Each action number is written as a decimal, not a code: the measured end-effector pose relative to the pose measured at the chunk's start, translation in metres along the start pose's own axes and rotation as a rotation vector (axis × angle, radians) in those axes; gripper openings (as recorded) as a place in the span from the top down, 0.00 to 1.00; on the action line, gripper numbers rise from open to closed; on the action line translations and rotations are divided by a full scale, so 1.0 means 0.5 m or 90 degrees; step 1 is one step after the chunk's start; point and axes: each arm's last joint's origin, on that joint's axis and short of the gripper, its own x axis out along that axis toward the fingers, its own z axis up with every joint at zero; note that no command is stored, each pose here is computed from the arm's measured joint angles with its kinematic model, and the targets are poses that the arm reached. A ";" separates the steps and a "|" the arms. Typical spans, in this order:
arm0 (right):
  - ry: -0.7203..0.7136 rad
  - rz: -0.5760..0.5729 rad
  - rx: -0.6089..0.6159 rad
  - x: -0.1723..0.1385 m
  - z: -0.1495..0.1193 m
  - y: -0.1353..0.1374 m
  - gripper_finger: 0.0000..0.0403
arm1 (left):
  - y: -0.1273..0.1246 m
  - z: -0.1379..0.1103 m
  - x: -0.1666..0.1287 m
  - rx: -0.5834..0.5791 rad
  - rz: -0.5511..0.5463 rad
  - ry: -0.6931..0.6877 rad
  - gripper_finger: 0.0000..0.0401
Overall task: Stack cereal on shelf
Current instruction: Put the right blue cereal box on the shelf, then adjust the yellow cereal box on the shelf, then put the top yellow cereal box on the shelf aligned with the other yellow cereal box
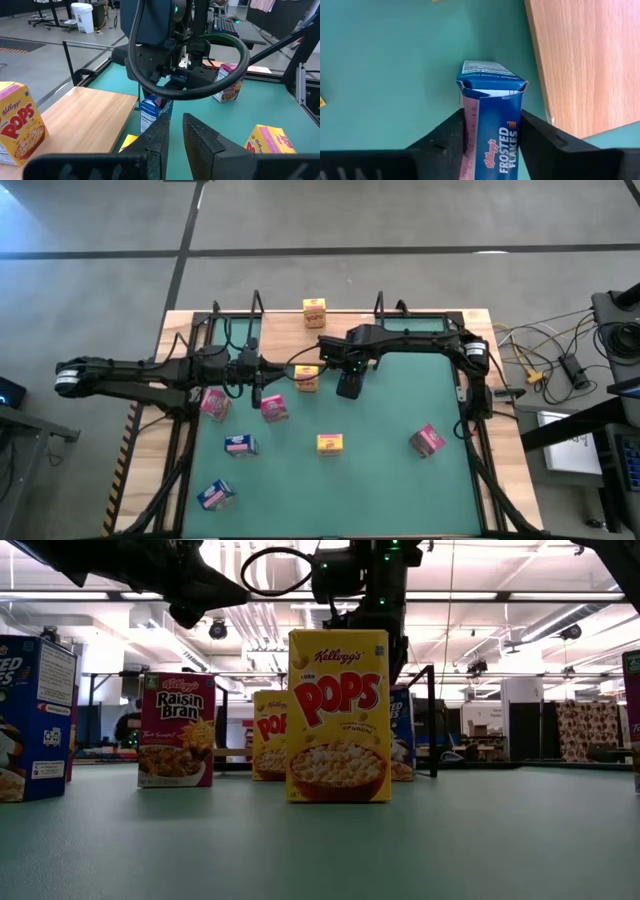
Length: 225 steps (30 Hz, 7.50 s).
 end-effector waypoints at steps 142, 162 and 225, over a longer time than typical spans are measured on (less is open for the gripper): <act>-0.704 0.110 -0.269 -0.095 -0.266 0.038 0.54 | 0.223 0.016 0.291 0.082 0.189 0.335 0.91; -0.696 0.110 -0.278 -0.090 -0.266 0.042 0.54 | 0.338 -0.021 0.325 0.075 0.299 0.368 0.91; -0.683 0.101 -0.294 -0.085 -0.268 0.042 0.54 | 0.283 0.053 0.273 -0.041 0.279 0.315 0.91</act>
